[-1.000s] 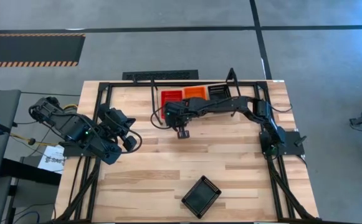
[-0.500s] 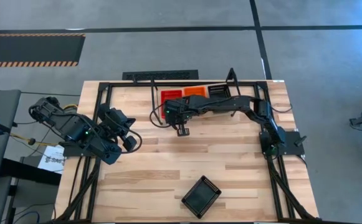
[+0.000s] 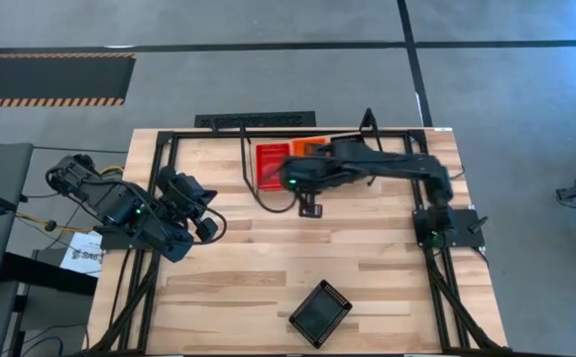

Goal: Stack baskets on shelf by color
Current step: Adjust the stacked bins on the shelf, then stack the black bin into the black bin on the shelf

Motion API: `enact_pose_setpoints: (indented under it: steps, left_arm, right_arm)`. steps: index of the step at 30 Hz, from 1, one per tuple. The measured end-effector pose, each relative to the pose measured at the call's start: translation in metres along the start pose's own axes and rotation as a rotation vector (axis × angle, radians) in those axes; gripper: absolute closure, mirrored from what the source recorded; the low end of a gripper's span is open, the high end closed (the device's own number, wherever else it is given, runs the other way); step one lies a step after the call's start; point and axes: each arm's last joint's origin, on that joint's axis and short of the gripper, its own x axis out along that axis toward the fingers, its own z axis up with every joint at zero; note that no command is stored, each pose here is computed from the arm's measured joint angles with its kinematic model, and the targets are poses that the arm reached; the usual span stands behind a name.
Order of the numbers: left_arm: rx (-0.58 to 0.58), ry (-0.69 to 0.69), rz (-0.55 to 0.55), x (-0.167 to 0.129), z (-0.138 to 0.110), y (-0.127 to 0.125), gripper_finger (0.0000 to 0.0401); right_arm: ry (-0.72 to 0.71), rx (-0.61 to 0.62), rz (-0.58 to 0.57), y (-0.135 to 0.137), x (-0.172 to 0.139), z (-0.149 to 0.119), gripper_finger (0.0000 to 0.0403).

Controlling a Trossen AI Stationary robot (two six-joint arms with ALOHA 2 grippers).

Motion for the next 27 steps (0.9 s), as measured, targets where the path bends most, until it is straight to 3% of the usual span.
enact_pose_setpoints:
  steps: [7,13,20,27]
  left_arm:
    - [0.060,0.027,-0.018,0.000,-0.001,-0.001,0.0401]
    - [0.129,0.063,-0.041,0.000,-0.002,-0.001,0.0401]
    - [0.123,0.074,-0.050,0.000,-0.002,-0.002,0.0401]
    - [0.101,0.074,-0.065,0.000,-0.001,-0.003,0.0401]
  right_arm:
    - [-0.024,0.326,0.043,0.012,-0.060,-0.032,0.0403]
    - [-0.042,0.503,0.126,0.050,-0.088,-0.051,0.0403]
    - [0.054,0.527,0.127,0.108,-0.075,-0.067,0.0398]
    - [0.162,0.482,0.044,0.144,-0.019,-0.058,0.0386]
